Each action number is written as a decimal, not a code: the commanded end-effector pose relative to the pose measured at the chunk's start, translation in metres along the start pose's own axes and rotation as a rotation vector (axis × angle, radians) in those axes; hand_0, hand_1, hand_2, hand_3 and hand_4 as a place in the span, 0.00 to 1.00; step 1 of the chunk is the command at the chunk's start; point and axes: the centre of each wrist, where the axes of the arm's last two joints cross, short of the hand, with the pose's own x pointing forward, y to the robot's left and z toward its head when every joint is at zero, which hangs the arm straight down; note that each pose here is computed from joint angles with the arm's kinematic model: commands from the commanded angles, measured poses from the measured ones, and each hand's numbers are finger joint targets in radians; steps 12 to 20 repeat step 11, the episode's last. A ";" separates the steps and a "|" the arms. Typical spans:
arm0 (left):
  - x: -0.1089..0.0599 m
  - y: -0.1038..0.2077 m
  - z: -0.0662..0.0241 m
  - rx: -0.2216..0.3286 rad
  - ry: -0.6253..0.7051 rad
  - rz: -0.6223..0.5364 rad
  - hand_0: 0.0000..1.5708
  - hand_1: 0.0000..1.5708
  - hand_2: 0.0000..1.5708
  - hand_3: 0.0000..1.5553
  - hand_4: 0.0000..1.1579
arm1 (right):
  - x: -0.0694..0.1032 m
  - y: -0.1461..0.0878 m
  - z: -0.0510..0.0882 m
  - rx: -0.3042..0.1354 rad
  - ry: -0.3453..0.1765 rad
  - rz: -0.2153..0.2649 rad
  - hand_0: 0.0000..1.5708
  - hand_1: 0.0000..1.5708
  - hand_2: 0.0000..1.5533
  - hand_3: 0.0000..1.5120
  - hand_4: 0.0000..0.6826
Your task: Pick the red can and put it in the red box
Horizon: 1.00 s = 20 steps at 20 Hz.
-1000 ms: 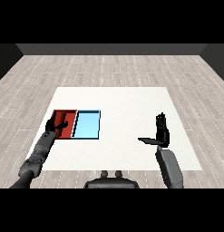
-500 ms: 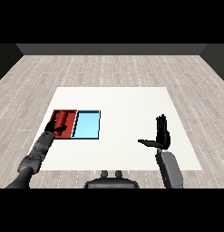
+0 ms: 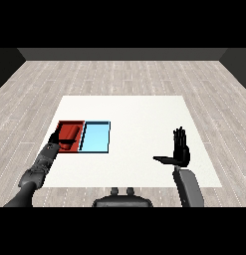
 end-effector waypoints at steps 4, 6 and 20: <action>0.021 0.010 -0.0006 0.175 -0.330 0.460 0.00 0.00 0.00 0.00 0.00 | -0.001 -0.002 -0.006 0.015 -0.008 -0.013 0.00 0.00 0.00 0.00 0.00; 0.054 0.002 0.0047 0.186 -0.516 0.612 0.00 0.00 0.00 0.00 0.00 | 0.000 0.000 0.001 0.031 -0.009 -0.039 0.00 0.00 0.00 0.00 0.00; 0.073 -0.011 0.0191 0.092 -0.833 0.766 0.00 0.00 0.00 0.00 0.00 | 0.000 0.013 -0.004 0.032 -0.002 -0.036 0.00 0.00 0.00 0.00 0.00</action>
